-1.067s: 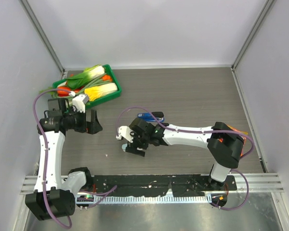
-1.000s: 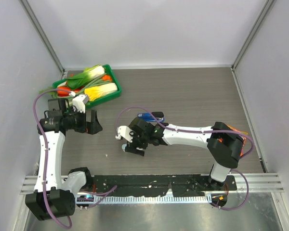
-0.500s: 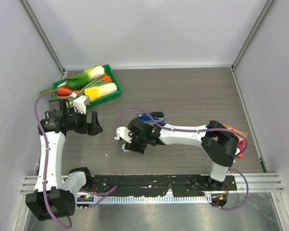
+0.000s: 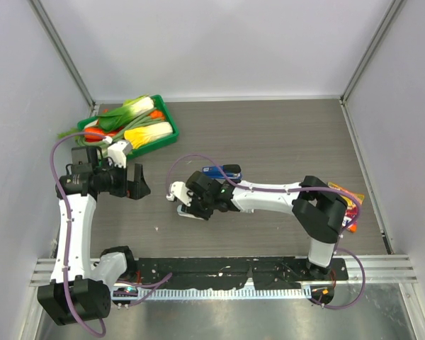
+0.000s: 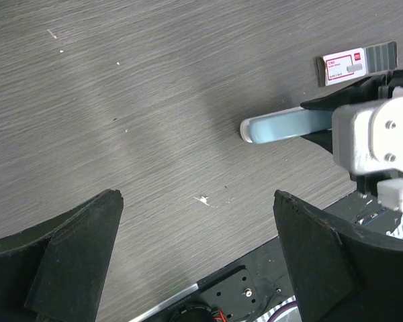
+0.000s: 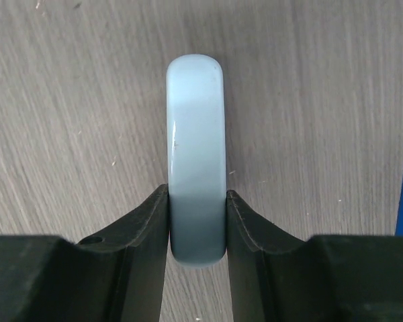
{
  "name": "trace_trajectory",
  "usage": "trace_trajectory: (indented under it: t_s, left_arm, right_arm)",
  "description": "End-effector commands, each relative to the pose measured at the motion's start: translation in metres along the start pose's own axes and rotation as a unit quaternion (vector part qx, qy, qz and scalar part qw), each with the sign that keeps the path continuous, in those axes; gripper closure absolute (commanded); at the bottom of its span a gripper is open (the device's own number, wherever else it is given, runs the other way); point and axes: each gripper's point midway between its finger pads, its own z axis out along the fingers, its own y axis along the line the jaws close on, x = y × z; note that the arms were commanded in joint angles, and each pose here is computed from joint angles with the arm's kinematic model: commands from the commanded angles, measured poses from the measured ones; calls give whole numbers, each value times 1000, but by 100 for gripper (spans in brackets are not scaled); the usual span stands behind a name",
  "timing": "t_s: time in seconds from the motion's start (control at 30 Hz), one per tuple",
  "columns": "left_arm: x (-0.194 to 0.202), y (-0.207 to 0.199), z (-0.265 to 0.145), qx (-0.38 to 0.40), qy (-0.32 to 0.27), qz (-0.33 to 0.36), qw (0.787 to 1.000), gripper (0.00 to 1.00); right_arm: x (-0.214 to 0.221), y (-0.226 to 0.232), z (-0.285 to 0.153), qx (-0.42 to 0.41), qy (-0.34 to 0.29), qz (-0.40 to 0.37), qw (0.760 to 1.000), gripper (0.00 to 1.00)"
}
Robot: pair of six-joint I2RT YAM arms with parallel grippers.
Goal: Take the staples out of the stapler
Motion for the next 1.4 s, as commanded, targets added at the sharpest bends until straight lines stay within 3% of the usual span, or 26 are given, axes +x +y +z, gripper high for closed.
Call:
trace_trajectory:
  t_s: [0.0, 0.03, 0.1, 0.13, 0.27, 0.37, 0.47, 0.8, 1.1, 1.37]
  left_arm:
    - [-12, 0, -3, -1, -25, 12, 1000, 0]
    - [-14, 1, -2, -3, -29, 8, 1000, 0]
    - [-20, 11, 2, -29, -45, -19, 998, 0]
    - [-22, 10, 1, -29, -51, -18, 998, 0]
    - [-31, 6, 2, -16, -73, -4, 997, 0]
    - [-26, -6, 9, 15, -57, 9, 998, 0]
    - [-11, -22, 23, 44, -25, 37, 998, 0]
    - [-6, -44, 46, 64, 5, 109, 992, 0]
    - [-1, -52, 47, 88, -48, 227, 969, 0]
    - [3, -57, 58, 114, -29, 238, 964, 0]
  right_arm:
    - [-46, -41, -22, 77, -105, 114, 985, 99]
    - [-68, -51, -36, 88, -159, 134, 974, 99]
    - [-66, -64, -45, 123, -194, 187, 955, 99]
    - [-82, -67, -53, 123, -241, 235, 934, 99]
    - [-91, -64, -80, 113, -330, 331, 877, 99]
    - [-98, -65, -98, 100, -399, 391, 824, 99]
    - [-112, -64, -114, 80, -438, 409, 797, 99]
    - [-128, -56, -133, 57, -467, 420, 776, 99]
    - [-130, -45, -138, 19, -479, 434, 763, 99]
    - [-118, -36, -134, 0, -475, 451, 755, 99]
